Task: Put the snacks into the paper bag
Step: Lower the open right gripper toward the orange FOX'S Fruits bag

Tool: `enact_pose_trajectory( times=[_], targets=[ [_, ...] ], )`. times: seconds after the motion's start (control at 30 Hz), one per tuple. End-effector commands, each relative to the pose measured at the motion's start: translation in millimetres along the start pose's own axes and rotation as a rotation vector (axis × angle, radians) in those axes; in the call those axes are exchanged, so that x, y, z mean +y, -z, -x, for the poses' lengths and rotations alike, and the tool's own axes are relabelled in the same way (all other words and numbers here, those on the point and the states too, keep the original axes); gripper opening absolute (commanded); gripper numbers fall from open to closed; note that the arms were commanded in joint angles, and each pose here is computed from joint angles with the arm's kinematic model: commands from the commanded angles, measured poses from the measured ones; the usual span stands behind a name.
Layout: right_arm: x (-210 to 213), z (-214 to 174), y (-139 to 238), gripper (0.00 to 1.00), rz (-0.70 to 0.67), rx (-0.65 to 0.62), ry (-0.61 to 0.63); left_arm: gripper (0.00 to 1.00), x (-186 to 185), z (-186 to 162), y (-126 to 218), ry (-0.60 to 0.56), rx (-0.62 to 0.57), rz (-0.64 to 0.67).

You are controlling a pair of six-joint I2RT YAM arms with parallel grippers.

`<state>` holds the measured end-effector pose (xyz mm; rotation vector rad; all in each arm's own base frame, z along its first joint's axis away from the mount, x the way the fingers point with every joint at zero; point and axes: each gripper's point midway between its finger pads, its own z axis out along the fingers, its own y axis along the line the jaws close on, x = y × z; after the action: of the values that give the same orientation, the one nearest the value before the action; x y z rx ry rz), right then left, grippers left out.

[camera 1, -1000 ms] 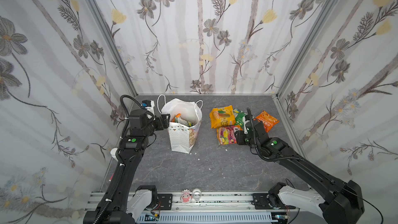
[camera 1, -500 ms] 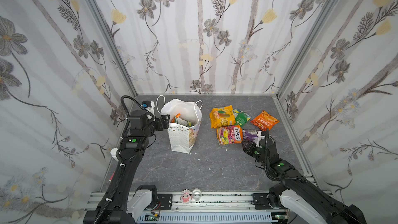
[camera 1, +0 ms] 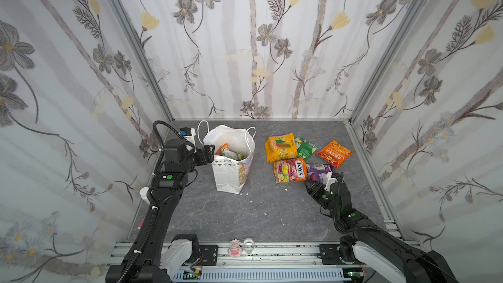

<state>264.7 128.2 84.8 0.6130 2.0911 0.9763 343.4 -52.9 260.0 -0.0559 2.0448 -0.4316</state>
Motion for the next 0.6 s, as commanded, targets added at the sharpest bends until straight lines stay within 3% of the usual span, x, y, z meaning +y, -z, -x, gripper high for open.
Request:
enact_pose_trajectory(
  times=[0.0, 0.57],
  targets=[
    [23, 6, -4, 0.59, 0.102, -0.011, -0.013, 0.83, 0, 4, 1, -0.01, -0.016, 0.004],
    [12, -6, -17, 0.6, 0.063, 0.06, -0.036, 0.83, -3, 5, 1, -0.009, -0.015, -0.01]
  ],
)
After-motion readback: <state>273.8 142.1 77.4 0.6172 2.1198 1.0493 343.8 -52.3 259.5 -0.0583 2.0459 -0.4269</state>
